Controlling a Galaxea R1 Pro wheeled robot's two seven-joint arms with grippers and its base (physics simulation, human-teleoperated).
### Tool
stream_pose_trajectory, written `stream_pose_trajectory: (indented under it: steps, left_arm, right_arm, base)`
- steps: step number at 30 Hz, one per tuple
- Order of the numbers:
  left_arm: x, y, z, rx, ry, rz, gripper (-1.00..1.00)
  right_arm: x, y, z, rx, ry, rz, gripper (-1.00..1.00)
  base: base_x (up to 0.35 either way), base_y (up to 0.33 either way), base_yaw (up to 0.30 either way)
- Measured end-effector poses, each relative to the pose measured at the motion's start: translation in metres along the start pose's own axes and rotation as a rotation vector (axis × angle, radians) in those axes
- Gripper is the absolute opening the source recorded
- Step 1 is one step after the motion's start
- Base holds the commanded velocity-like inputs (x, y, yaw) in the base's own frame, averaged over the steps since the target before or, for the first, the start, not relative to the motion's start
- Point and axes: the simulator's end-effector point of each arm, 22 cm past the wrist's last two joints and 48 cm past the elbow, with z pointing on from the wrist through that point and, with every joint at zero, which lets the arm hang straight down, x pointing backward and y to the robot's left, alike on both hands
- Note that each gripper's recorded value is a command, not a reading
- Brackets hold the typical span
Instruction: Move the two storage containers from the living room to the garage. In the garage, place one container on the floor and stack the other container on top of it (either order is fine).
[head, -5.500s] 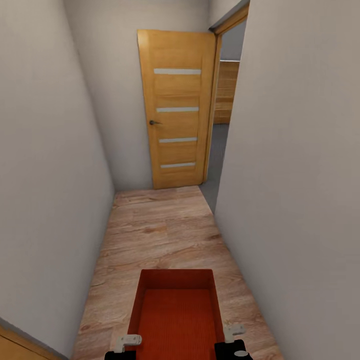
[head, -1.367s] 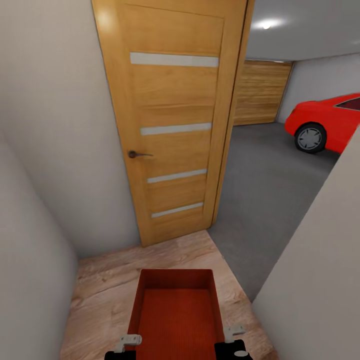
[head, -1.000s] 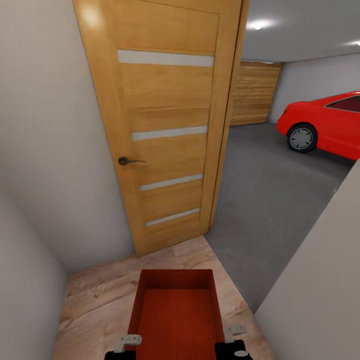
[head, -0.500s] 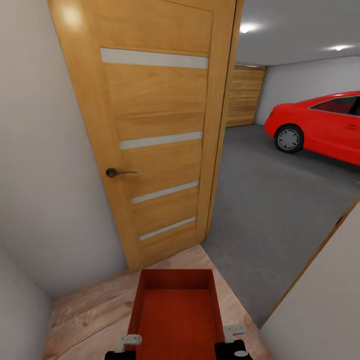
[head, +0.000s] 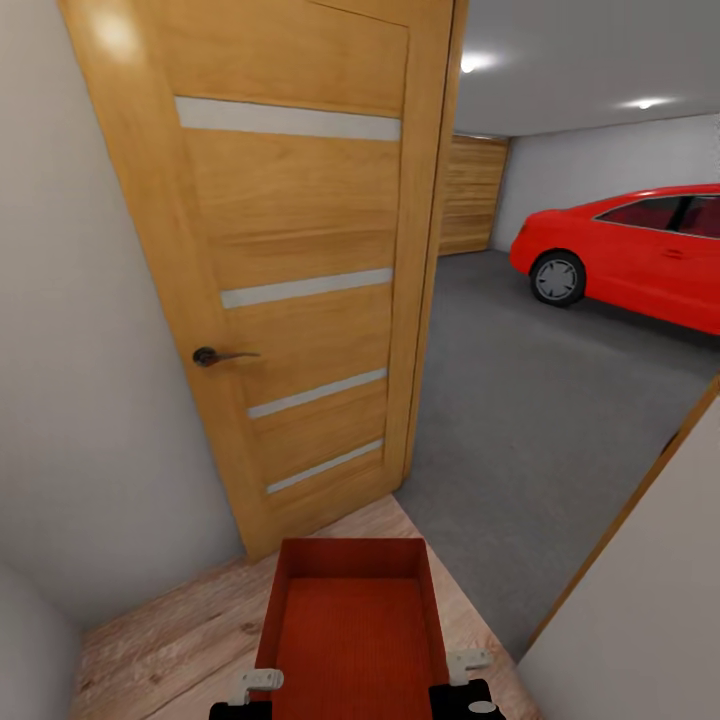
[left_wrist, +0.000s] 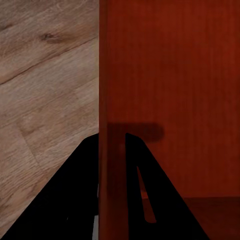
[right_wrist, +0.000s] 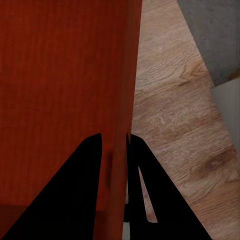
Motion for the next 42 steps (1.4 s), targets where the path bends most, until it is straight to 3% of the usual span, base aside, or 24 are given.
stream_pose_trajectory:
  steps: [16,31,42]
  left_arm:
    - [-0.0001,-0.0001,-0.0002,0.000,0.000,0.000,-1.00]
    - [-0.0013,-0.0001,-0.0008,0.000,-0.003,0.000,-1.00]
    - [-0.0050,-0.0002,-0.0017,0.000,-0.012,0.000,-1.00]
  right_arm:
    - [0.0000,0.0000,-0.0003,0.000,0.000,0.000,-1.00]
    - [-0.0010,-0.0002,-0.0009,0.000,-0.003,0.000,-1.00]
    - [-0.0049,-0.0006,-0.0020,0.001,-0.011,-0.001,-1.00]
  base:
    - [0.121,0.196,-0.237]
    - [0.238,0.178,-0.100]
    - [0.099,0.039,-0.246]
